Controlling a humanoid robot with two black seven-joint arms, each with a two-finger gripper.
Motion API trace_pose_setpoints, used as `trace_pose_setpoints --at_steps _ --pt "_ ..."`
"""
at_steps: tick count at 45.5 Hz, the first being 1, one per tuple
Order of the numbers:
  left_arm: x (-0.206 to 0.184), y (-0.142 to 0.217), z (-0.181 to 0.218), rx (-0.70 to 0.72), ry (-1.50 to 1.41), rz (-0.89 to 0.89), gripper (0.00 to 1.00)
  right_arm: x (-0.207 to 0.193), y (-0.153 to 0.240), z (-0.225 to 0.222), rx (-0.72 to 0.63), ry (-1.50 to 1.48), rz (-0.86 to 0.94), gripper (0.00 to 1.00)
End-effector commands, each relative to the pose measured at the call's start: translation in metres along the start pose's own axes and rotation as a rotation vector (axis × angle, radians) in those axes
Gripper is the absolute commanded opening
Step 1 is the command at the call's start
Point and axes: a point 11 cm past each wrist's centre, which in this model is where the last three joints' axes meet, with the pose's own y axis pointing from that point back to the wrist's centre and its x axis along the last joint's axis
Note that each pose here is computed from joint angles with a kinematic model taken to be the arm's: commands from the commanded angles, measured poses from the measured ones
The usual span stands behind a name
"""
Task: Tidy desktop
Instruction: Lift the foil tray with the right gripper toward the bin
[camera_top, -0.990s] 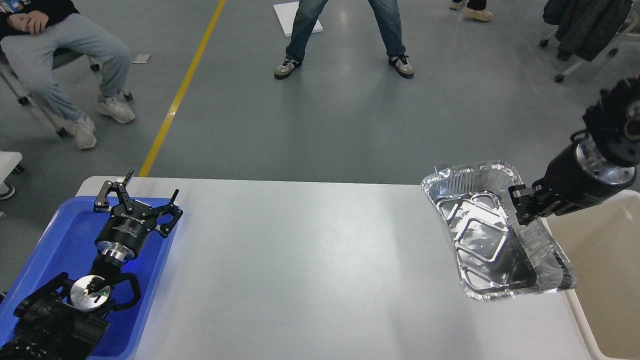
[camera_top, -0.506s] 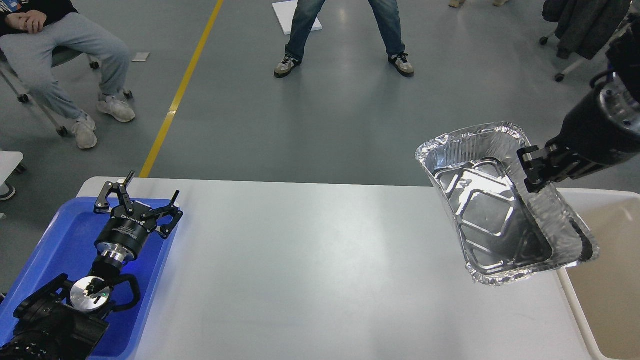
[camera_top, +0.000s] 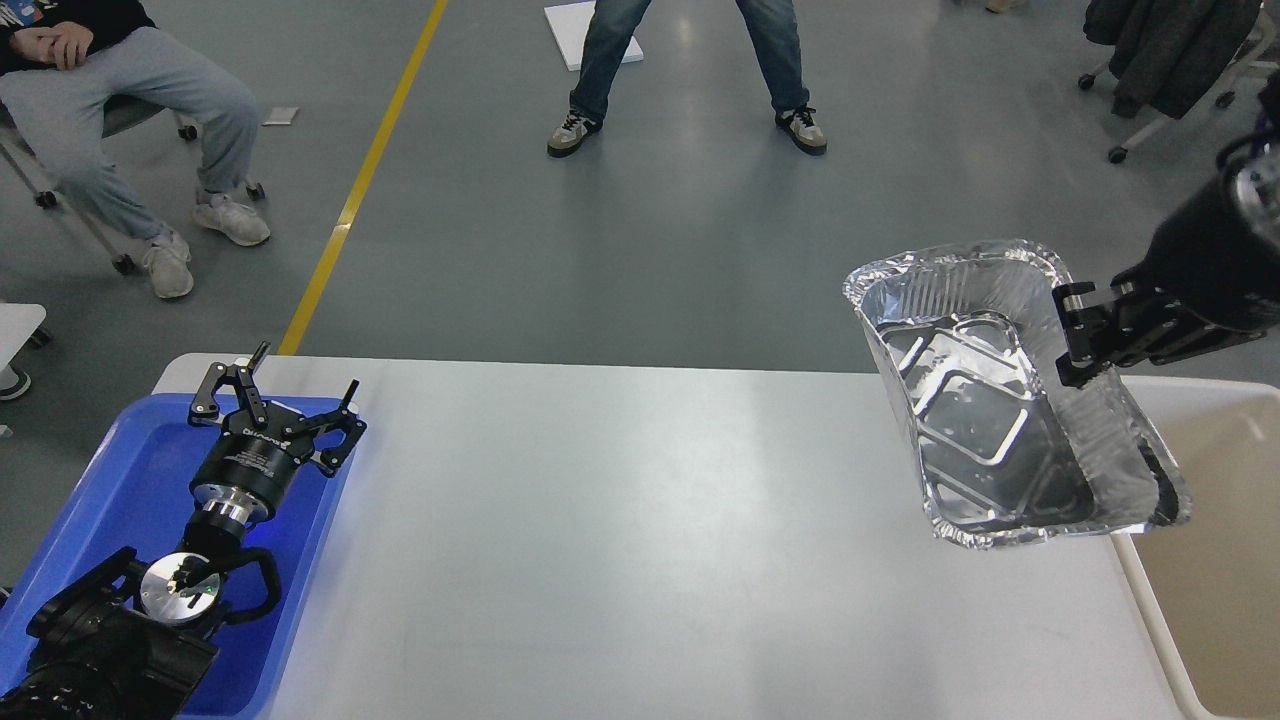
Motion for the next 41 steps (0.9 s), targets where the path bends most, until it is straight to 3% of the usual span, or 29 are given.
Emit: trace_pose_setpoints --at_steps 1,7,13,28,41 --pt "0.000 0.000 0.000 0.000 0.000 -0.001 1.00 -0.007 -0.039 0.048 0.109 -0.219 0.056 0.00" --pt "0.000 0.000 0.000 0.001 -0.001 0.001 1.00 -0.011 -0.061 0.075 0.165 -0.340 0.073 0.00" --pt "0.000 0.000 0.000 0.000 0.000 0.001 1.00 -0.009 -0.075 0.113 0.139 -0.448 0.155 0.00" --pt "0.000 0.000 0.000 0.000 0.000 0.001 1.00 -0.003 -0.073 0.195 0.086 -0.753 0.326 0.00" --pt "0.000 0.000 0.000 -0.003 0.001 0.001 1.00 -0.032 -0.085 0.250 0.045 -1.010 0.443 0.00"
